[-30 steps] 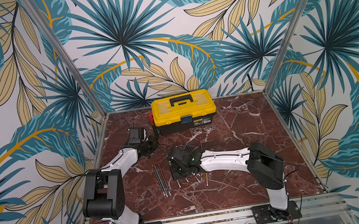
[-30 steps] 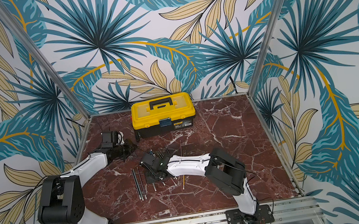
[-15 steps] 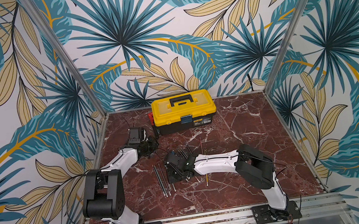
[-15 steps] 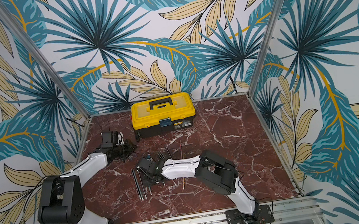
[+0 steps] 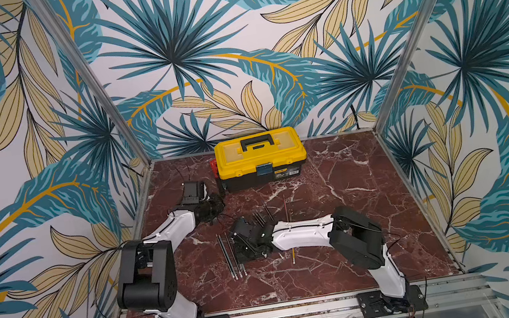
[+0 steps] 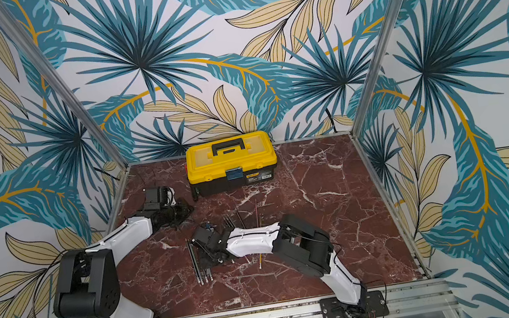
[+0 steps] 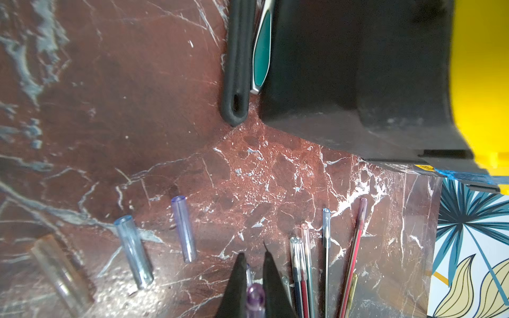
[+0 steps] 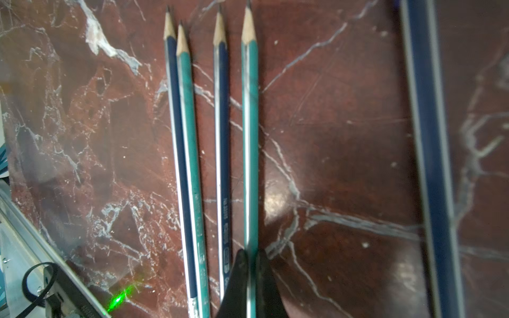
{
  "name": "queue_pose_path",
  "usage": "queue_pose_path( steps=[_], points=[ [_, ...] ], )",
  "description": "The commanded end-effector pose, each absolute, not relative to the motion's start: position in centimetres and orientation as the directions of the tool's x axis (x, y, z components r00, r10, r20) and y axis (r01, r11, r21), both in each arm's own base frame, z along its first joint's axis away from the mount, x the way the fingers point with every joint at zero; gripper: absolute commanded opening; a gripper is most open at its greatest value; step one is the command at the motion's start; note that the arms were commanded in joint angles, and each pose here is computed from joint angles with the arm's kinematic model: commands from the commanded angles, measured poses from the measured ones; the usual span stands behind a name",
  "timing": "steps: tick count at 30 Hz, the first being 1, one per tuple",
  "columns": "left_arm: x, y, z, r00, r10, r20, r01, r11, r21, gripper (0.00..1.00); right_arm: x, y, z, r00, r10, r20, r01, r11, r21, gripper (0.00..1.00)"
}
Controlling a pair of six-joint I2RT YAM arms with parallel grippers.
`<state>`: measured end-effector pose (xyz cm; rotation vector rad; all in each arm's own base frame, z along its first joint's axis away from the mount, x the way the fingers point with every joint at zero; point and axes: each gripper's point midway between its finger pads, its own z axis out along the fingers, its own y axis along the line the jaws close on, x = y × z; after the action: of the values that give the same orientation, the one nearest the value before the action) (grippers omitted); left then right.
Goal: Remove the protective cover of the pencils
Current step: Place the pencil at the center of the board.
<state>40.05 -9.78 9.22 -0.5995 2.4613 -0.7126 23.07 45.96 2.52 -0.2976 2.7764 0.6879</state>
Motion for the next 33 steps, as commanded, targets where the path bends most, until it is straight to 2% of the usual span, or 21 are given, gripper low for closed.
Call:
queue_pose_path(
  steps=[1,10,18,33],
  points=[
    [41.2,-9.8,11.2,-0.759,-0.524,-0.385,-0.231,0.771,-0.593,0.02,22.9,46.5,2.1,-0.947,-0.133,-0.292,-0.254,0.867,0.429,0.03],
    [41.2,-9.8,11.0,-0.763,-0.525,-0.379,-0.236,0.770,-0.592,0.02,22.9,46.8,2.1,-0.948,-0.142,-0.285,-0.258,0.865,0.431,0.09],
    [41.2,-9.8,11.0,-0.765,-0.523,-0.377,-0.237,0.772,-0.590,0.02,23.0,46.4,2.7,-0.943,-0.145,-0.299,-0.266,0.869,0.417,0.20],
    [41.2,-9.8,10.8,-0.768,-0.522,-0.371,-0.240,0.772,-0.588,0.02,23.0,46.3,2.1,-0.945,-0.143,-0.294,-0.259,0.876,0.407,0.20]
  ],
)
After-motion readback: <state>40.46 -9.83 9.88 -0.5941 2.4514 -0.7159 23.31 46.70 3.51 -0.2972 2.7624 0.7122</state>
